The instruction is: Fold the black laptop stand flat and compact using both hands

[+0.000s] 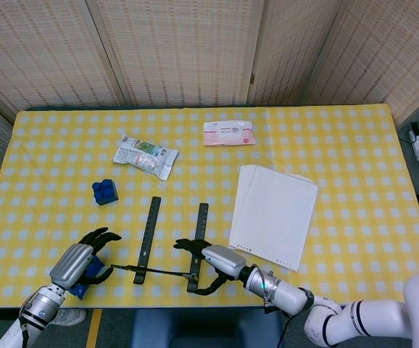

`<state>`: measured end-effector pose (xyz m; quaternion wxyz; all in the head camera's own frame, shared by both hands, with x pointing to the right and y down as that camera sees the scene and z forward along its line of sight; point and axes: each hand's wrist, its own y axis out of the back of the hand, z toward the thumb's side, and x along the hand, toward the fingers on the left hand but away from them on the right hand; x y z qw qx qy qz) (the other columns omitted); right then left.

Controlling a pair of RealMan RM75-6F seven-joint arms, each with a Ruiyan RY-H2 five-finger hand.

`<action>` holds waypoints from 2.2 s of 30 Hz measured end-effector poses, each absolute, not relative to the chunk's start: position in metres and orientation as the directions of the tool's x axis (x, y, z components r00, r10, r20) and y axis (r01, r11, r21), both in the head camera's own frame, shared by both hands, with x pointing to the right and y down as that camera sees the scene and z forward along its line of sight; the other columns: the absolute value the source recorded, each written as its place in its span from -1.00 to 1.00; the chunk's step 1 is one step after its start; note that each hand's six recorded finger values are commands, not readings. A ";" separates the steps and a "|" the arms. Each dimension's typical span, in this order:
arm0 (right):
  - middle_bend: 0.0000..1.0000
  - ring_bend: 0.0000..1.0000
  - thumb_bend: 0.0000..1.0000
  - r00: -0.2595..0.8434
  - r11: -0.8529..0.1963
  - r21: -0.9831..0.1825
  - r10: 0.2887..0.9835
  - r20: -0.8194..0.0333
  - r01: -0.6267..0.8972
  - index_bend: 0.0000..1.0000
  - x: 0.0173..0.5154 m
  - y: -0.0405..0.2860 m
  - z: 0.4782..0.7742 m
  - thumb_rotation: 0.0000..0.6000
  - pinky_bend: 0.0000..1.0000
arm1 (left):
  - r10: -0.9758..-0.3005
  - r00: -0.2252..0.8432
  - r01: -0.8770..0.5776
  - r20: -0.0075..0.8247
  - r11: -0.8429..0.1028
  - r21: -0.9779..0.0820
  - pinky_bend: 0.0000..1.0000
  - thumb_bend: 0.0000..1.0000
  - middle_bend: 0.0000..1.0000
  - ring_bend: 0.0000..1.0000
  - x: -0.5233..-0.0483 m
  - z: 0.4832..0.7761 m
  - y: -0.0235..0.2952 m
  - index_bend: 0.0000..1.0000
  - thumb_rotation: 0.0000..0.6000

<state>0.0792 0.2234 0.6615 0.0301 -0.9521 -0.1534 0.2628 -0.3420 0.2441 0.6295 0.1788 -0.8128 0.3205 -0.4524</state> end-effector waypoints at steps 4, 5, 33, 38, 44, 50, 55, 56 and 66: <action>-0.94 -0.87 -0.50 0.806 -0.934 -0.173 0.357 -0.472 0.313 -1.00 0.068 0.220 0.663 1.00 -1.00 | -0.685 0.378 -0.359 0.622 -0.728 -0.584 -0.71 -0.18 -0.56 -0.82 -0.346 0.629 0.243 -0.56 1.00; -0.95 -0.87 -0.50 0.801 -0.928 -0.185 0.374 -0.468 0.325 -1.00 0.067 0.218 0.664 1.00 -1.00 | -0.686 0.377 -0.359 0.623 -0.728 -0.584 -0.71 -0.18 -0.56 -0.82 -0.346 0.629 0.242 -0.56 1.00; -1.00 -1.00 -0.50 0.508 -0.628 -0.530 0.777 -0.373 0.570 -1.00 0.163 0.137 0.635 1.00 -1.00 | -0.731 0.356 -0.205 0.583 -0.669 -0.714 -0.72 -0.18 -0.56 -0.80 -0.361 0.645 0.181 -0.52 1.00; -1.00 -1.00 -0.50 0.592 -0.637 -0.645 0.733 -0.335 0.423 -1.00 0.168 0.153 0.621 1.00 -1.00 | -0.714 0.383 -0.087 0.586 -0.660 -0.746 -0.73 -0.18 -0.56 -0.80 -0.350 0.664 0.162 -0.54 1.00; -1.00 -1.00 -0.50 0.684 -0.595 -0.770 0.662 -0.306 0.231 -1.00 0.170 0.179 0.614 1.00 -1.00 | -0.687 0.421 0.075 0.592 -0.624 -0.778 -0.75 -0.22 -0.71 -0.89 -0.329 0.692 0.147 -0.70 1.00; -1.00 -1.00 -0.50 0.724 -0.541 -0.832 0.622 -0.299 0.121 -1.00 0.166 0.194 0.623 1.00 -1.00 | -0.664 0.437 0.198 0.606 -0.587 -0.785 -0.87 -0.39 -0.93 -1.00 -0.307 0.718 0.139 -0.87 1.00; -1.00 -1.00 -0.50 0.734 -0.503 -0.861 0.611 -0.297 0.070 -1.00 0.157 0.202 0.636 1.00 -1.00 | -0.666 0.434 0.217 0.607 -0.577 -0.787 -0.94 -0.49 -0.99 -1.00 -0.293 0.734 0.137 -0.90 1.00; -1.00 -1.00 -0.50 0.733 -0.498 -0.864 0.612 -0.297 0.066 -1.00 0.156 0.204 0.638 1.00 -1.00 | -0.667 0.431 0.221 0.608 -0.575 -0.788 -0.94 -0.50 -0.99 -1.00 -0.291 0.737 0.136 -0.91 1.00; -1.00 -1.00 -0.50 0.695 -0.448 -0.893 0.656 -0.294 0.045 -1.00 0.143 0.209 0.653 1.00 -1.00 | -0.686 0.384 0.199 0.618 -0.592 -0.781 -0.97 -0.50 -1.00 -1.00 -0.278 0.754 0.133 -0.93 1.00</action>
